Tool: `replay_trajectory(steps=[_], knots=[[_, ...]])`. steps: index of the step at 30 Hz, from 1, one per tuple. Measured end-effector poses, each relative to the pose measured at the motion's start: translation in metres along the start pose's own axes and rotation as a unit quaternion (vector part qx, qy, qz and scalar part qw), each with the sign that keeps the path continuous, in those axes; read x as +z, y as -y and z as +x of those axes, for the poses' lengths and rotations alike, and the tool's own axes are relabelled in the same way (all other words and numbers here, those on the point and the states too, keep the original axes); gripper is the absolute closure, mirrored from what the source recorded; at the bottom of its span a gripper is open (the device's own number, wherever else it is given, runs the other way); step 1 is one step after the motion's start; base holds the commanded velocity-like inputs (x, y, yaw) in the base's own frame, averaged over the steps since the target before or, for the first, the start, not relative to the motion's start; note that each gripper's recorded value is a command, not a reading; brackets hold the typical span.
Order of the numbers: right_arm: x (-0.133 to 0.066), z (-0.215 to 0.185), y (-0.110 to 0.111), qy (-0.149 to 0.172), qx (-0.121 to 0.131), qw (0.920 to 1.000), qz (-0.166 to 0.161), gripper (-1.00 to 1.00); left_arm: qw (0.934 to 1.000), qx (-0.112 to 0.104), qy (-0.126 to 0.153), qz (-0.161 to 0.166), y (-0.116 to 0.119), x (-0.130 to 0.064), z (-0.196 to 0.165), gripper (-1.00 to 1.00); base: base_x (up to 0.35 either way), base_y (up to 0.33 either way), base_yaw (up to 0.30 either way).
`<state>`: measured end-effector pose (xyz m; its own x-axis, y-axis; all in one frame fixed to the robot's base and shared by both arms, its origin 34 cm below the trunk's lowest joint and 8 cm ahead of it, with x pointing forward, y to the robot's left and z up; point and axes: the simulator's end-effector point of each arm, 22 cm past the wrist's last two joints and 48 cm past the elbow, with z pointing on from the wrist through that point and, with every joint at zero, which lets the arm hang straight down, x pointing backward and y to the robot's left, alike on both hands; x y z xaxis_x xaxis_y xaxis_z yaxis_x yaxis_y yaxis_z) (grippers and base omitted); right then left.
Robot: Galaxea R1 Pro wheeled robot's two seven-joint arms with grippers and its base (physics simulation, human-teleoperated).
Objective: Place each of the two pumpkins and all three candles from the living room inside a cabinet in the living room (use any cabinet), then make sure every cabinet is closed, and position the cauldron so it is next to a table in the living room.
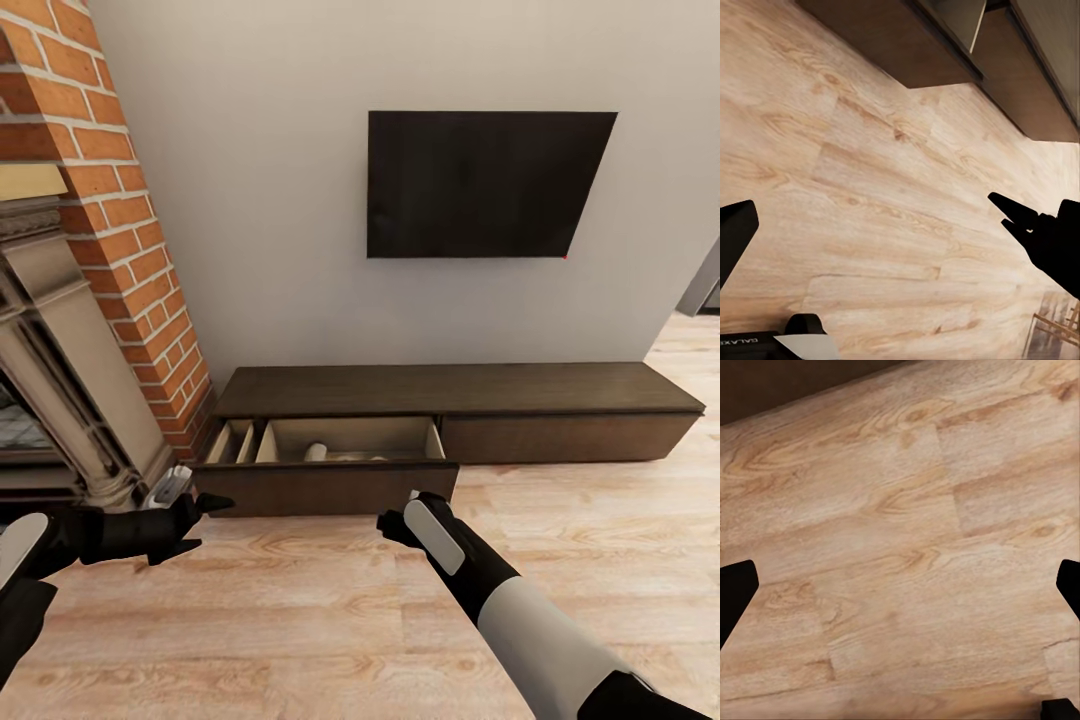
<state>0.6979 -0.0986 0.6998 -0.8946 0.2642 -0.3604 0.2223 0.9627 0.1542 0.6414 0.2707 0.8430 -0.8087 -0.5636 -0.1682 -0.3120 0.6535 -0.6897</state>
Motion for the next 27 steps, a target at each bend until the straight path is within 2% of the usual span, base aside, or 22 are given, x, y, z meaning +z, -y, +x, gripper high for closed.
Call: replay_trajectory(steps=[8, 18, 21, 27], knots=[[0.000, 0.001, -0.001, -0.001, -0.001, 1.0000, -0.001, -1.00, 1.0000, 0.003, -0.004, 0.001, 0.002, 0.002, 0.004, -1.00, -0.003, 0.000, 0.000], [0.015, 0.007, 0.001, 0.000, -0.001, 1.0000, -0.001, -1.00, 0.9999, 0.007, 0.000, -0.008, -0.012, 0.014, 0.005, -1.00, 0.000, 0.000, 0.000], [0.019, 0.008, 0.002, 0.000, -0.001, 1.0000, -0.001, -1.00, 0.9995, 0.016, 0.008, -0.028, -0.024, 0.018, 0.003, -1.00, 0.000, 0.000, 0.000], [0.028, 0.011, 0.004, 0.004, 0.000, 1.0000, 0.001, -1.00, 0.9949, 0.048, 0.033, -0.083, -0.049, 0.029, -0.002, -1.00, 0.000, 0.000, 0.000]])
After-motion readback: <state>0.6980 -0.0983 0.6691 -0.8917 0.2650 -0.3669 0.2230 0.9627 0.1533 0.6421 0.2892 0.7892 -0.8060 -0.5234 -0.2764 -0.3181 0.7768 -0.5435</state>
